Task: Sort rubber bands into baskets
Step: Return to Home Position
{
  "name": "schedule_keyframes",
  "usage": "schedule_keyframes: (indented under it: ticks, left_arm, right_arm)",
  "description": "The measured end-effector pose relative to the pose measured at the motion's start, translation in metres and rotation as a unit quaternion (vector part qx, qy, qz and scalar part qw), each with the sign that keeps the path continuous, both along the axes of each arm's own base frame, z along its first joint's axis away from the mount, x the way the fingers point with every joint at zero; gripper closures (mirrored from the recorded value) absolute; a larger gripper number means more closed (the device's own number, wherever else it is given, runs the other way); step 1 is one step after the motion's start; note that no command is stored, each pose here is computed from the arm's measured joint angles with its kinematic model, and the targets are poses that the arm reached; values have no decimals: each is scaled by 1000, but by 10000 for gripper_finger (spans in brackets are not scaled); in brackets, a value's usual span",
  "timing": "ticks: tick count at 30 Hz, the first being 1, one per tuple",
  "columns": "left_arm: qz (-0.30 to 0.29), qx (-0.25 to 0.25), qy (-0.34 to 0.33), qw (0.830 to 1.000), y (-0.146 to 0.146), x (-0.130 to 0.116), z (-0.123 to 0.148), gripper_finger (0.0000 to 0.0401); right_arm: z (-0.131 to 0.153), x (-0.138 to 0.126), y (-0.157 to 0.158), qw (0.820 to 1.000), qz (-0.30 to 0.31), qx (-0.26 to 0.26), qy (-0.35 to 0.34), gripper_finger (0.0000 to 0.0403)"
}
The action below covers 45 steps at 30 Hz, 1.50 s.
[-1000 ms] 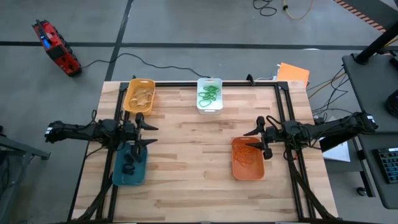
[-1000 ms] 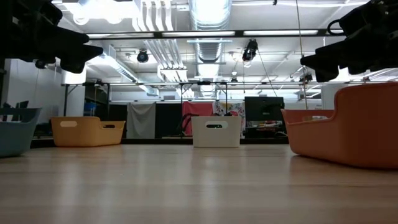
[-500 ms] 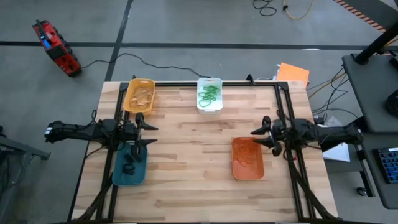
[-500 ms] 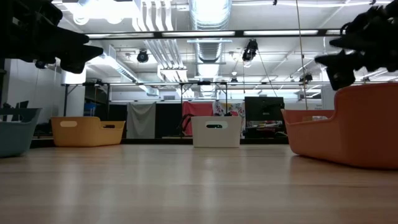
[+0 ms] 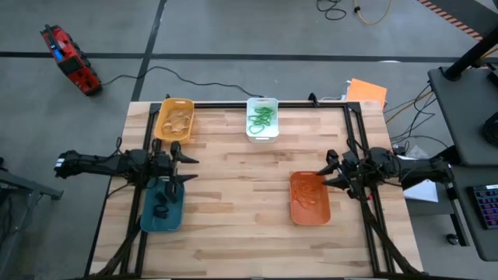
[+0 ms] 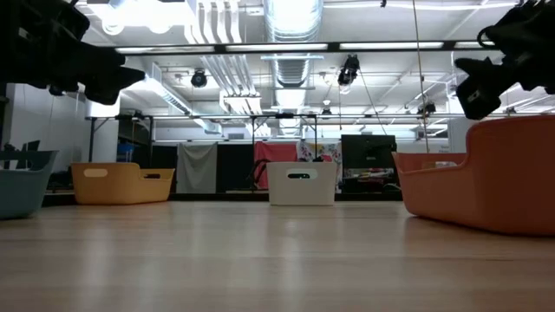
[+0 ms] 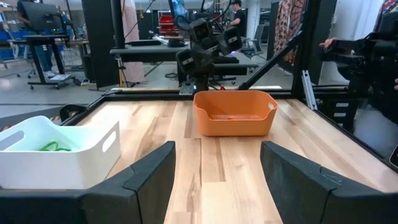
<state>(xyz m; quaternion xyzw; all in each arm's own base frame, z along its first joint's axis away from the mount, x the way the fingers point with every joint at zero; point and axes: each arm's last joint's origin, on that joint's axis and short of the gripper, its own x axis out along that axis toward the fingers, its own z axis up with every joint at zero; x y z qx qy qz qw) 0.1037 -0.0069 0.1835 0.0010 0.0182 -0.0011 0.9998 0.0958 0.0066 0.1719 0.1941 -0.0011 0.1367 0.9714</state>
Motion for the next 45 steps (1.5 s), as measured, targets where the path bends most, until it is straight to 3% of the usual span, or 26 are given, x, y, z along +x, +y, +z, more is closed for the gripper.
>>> schedule_keyframes:
  ticks: [6,12,21,24,28,45]
  left_arm:
    - [0,1,8,1000,0,1,-1,181]
    - [0,2,15,1000,0,2,-3,181]
    - [0,2,23,1000,0,4,-4,181]
    - [0,2,26,1000,0,4,-4,181]
    - [0,3,28,1000,0,4,-5,181]
    - [0,3,37,999,-1,6,-6,181]
  right_arm:
    - [1,-1,4,997,65,-47,-21,220]
    - [1,-6,11,977,205,-48,-26,220]
    - [-1,-9,13,949,285,-116,-64,220]
    - [0,-9,13,940,280,-169,-99,220]
    - [0,-9,13,934,275,-197,-115,220]
    - [3,-9,13,946,280,-141,-81,220]
